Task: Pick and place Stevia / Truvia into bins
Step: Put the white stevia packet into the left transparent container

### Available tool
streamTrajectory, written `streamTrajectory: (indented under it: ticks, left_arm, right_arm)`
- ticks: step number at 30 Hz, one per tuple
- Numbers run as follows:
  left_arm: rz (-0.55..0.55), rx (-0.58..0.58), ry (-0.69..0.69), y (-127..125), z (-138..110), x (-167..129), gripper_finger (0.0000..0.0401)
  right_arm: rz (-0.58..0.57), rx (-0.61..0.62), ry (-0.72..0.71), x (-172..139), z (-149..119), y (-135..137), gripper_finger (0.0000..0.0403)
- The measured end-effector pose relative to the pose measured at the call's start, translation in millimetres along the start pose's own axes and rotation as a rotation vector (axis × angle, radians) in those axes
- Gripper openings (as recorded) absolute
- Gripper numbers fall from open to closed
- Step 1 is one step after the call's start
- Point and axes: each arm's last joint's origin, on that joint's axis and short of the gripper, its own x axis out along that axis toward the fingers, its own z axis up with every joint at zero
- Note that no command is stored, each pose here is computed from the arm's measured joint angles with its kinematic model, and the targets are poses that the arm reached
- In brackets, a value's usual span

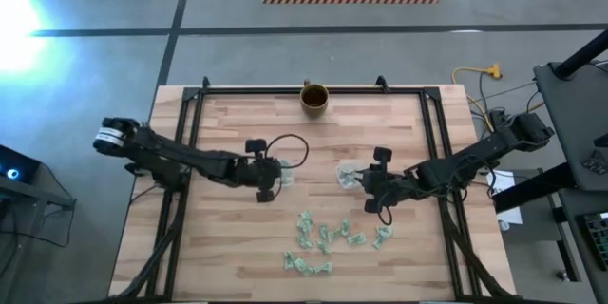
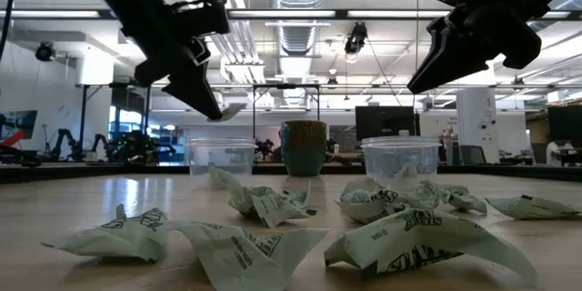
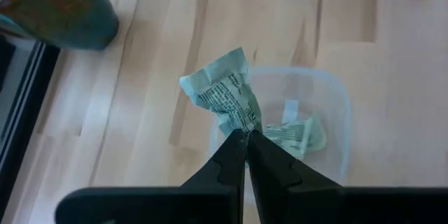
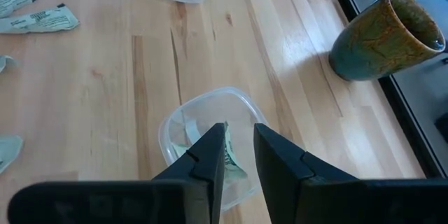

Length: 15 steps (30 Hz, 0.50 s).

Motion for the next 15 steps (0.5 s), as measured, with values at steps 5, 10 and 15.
streamTrajectory:
  ticks: [5, 10, 15]
  left_arm:
    - [-0.005, 0.011, 0.014, -1.7, -1.2, 4.2, 0.0000]
    - [-0.027, 0.028, 0.018, -2.6, -1.4, 4.9, 0.0000]
    - [-0.028, 0.034, 0.012, -2.6, -0.8, 4.7, 0.0008]
  right_arm:
    - [-0.001, -0.003, 0.004, 0.0, -0.5, -0.1, 0.0068]
    - [-0.001, -0.003, 0.004, 0.1, -0.5, 0.0, 0.0068]
    - [-0.001, -0.003, 0.004, 0.1, -0.5, 0.0, 0.0068]
